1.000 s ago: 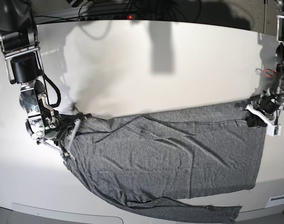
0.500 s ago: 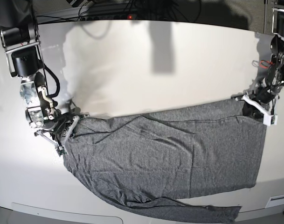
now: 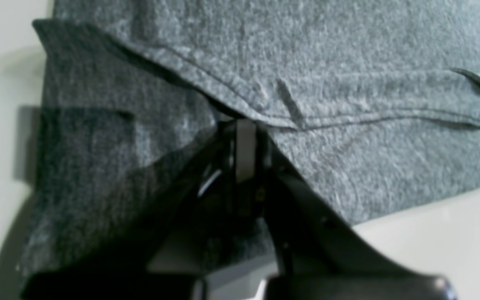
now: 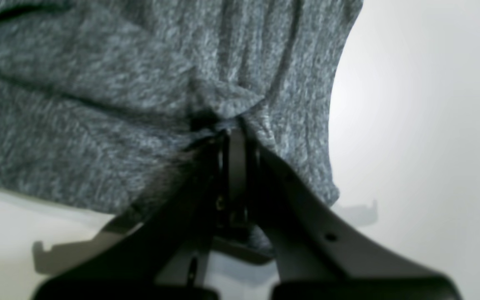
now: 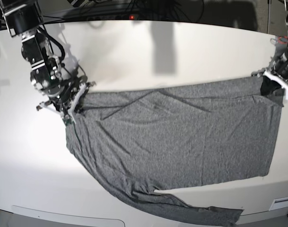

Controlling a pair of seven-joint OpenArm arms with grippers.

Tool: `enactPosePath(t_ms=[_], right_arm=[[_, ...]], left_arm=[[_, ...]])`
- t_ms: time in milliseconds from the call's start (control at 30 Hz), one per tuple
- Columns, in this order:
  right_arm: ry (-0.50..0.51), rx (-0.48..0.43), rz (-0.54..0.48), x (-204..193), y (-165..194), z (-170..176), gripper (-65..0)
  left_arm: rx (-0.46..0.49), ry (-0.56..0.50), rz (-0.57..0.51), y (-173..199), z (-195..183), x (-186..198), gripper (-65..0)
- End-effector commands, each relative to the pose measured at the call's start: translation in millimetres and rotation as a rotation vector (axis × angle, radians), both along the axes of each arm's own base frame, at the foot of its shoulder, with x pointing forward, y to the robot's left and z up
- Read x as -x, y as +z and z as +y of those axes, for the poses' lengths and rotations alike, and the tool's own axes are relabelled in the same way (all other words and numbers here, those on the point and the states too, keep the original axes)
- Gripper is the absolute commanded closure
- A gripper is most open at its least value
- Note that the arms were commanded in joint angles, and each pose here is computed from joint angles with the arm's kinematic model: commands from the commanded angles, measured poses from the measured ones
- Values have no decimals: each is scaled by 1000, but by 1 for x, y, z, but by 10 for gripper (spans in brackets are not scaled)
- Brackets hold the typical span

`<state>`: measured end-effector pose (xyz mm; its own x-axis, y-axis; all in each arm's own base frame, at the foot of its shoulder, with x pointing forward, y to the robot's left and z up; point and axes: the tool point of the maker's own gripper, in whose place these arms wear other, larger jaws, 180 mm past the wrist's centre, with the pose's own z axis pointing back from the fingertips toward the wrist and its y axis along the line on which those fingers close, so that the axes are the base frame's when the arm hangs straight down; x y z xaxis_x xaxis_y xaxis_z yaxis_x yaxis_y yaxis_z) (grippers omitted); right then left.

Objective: Fold the T-shirt properly
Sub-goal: 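Pull the held edge with both grippers toward the robot, flattening shirt, then release the shirt and move both grippers to the hem corners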

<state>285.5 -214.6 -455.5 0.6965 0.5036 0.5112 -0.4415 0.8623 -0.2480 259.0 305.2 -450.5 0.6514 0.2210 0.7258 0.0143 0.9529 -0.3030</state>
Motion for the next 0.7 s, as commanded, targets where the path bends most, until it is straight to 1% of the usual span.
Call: enactPosePath(t_ms=[0,67,200,333,433,533,667], right_arm=[[-8,35,89,25,-11,-8,0],[-1,48,93,42,-11,-5,0],[-4,121,50,69,-3,-2,0],[5,153,41,98,3,5,0],[7,159,63,122,3,8,0],[6,151,96,144,1,8,0],[-25,159,107,157,4,-2,0]], left_arm=[[-45,-4,67,-8,14,17,0],[-35,-2,72,-8,20,31,0],[-12,-19,79,-7,25,55,0],[-10,1,115,-11,31,80,0],[-17,-22,135,-12,26,95,0],[-25,-60,131,-5,17,103,0],[-33,-114,107,7,4,105,0]])
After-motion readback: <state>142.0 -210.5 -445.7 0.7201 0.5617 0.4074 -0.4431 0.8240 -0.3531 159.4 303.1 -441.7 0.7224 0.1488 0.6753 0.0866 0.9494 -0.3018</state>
